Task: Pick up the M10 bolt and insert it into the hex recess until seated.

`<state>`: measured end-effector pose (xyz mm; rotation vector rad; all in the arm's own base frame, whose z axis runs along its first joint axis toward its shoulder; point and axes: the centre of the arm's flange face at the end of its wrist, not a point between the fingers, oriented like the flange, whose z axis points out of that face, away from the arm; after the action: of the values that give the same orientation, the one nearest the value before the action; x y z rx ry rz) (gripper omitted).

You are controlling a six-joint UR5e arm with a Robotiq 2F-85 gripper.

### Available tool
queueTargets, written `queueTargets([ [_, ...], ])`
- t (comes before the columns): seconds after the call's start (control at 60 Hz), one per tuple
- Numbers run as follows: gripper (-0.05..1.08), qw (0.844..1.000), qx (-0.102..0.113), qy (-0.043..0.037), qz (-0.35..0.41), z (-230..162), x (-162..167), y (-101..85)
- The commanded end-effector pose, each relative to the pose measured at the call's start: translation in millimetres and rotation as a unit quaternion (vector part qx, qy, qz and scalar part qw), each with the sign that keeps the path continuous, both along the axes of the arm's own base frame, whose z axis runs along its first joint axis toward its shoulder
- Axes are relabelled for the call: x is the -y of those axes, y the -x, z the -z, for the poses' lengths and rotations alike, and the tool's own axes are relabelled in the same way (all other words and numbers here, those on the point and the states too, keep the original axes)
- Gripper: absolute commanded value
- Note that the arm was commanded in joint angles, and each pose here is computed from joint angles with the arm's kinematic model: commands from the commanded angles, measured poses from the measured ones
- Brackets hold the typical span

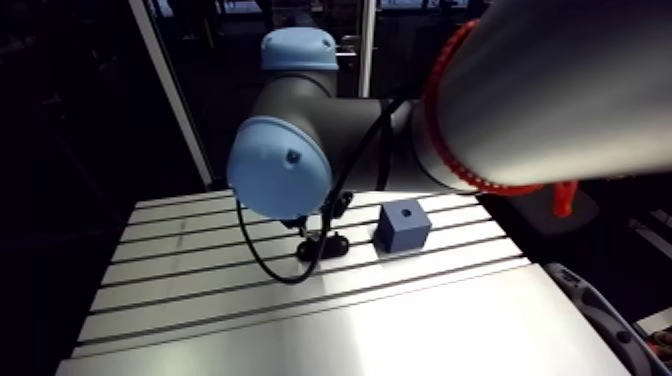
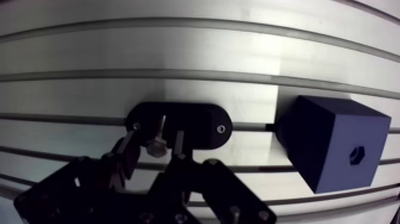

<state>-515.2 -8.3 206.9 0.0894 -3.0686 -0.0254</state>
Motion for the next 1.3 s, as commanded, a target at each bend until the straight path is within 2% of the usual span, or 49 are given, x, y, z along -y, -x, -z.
queueTargets([
  [0.017,0.56,1.000,0.004,0.0019,-0.001,1.9,0.9,-1.3],
  [0.65,0.57,1.000,0.007,0.0019,0.000,2.7,0.4,-2.8],
  [0.917,0.65,1.000,0.011,0.0029,0.001,4.2,0.1,-4.9],
  [1.3,0.68,1.000,0.011,0.0029,0.001,4.3,0.6,-6.5],
])
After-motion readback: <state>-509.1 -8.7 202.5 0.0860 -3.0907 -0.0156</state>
